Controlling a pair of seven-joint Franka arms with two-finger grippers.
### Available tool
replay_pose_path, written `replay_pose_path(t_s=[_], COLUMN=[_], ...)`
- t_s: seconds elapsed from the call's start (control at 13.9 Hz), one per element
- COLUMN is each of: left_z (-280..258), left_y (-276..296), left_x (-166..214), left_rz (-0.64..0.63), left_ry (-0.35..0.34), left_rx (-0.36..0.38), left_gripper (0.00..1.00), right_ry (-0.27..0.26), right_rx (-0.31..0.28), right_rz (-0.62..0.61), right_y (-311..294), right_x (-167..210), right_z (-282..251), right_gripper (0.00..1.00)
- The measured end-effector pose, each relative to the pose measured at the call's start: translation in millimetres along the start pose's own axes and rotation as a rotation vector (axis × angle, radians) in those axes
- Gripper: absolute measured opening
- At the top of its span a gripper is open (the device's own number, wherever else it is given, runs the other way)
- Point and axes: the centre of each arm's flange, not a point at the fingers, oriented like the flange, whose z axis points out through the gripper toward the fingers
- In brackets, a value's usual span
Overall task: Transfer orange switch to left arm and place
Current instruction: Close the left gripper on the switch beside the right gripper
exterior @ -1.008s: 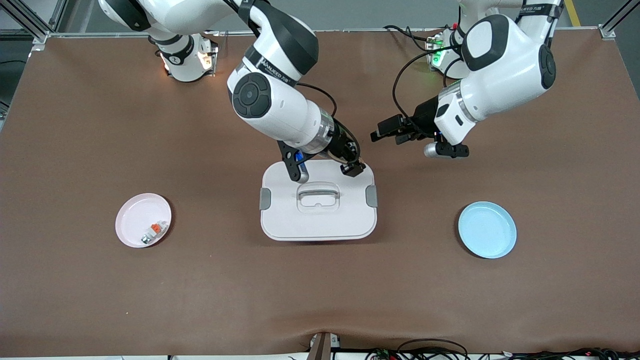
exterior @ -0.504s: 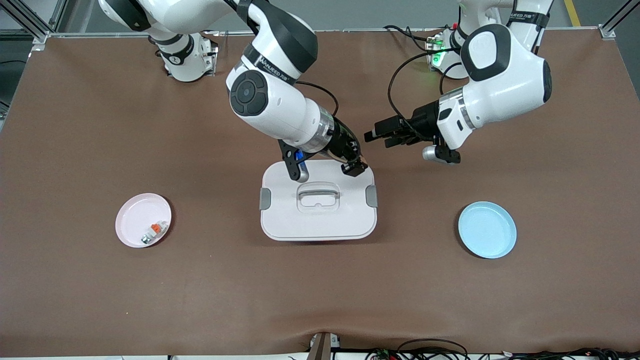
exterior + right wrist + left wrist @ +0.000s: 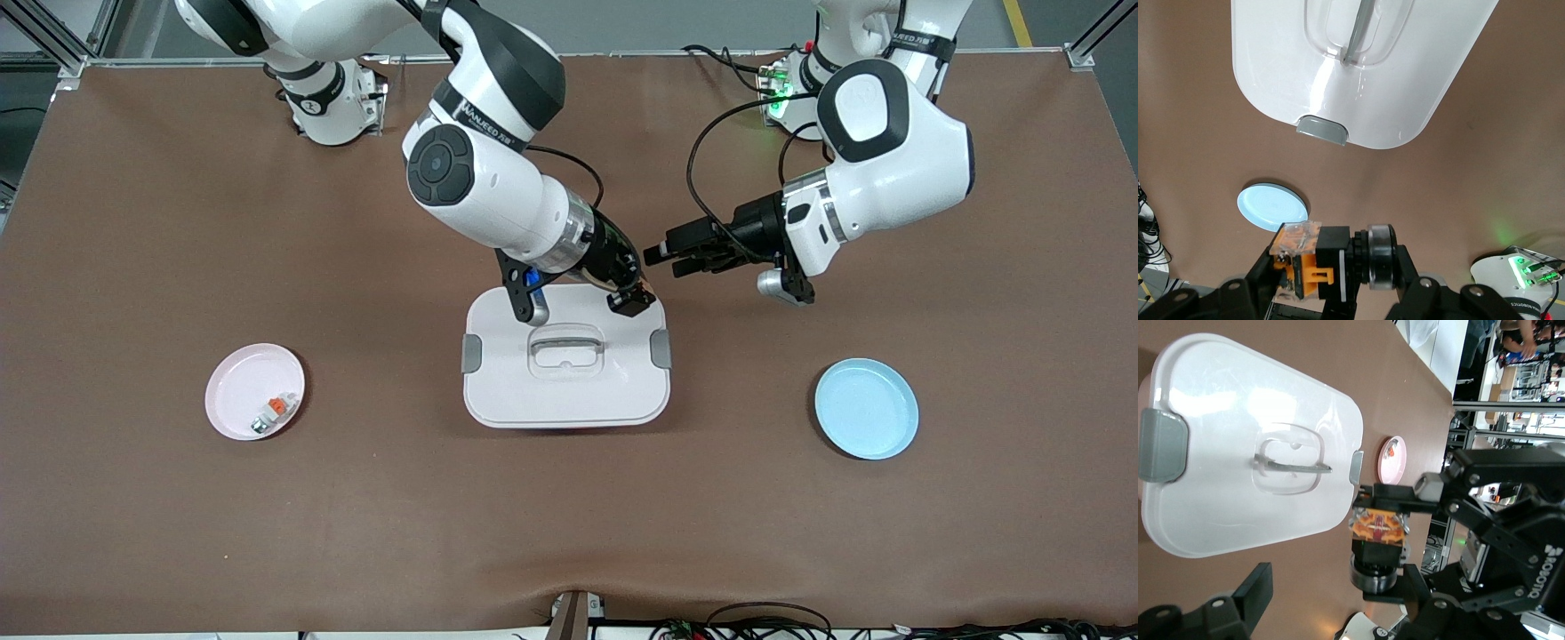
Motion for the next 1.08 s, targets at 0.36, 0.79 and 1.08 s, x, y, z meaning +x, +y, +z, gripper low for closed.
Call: replay_pose_path(t_s=[0.36,0.79,1.08], left_z=[6.4,15.1,33.9], left_y=[0.8,1.2,-0.7], left_x=[-1.3,-1.8,-6.3], left_rz=[-0.014,-0.022,-0.019], left_ry=[0.005,0.037,0.062], left_rx=[-0.023,-0.067,-0.073], left_gripper=[0.87,0.83,0.79], right_ry=[-0.001,-0.005,-0.005], right_rx=[-0.001,0.013,0.015], right_rz=[0.005,0.007,0.007], right_y=[-0.2,-1.9,-2.1], right_x=[0.7,0.6,0.6], right_z=[1.3,0.5,0.7], right_gripper=[0.73,0.73,0.73])
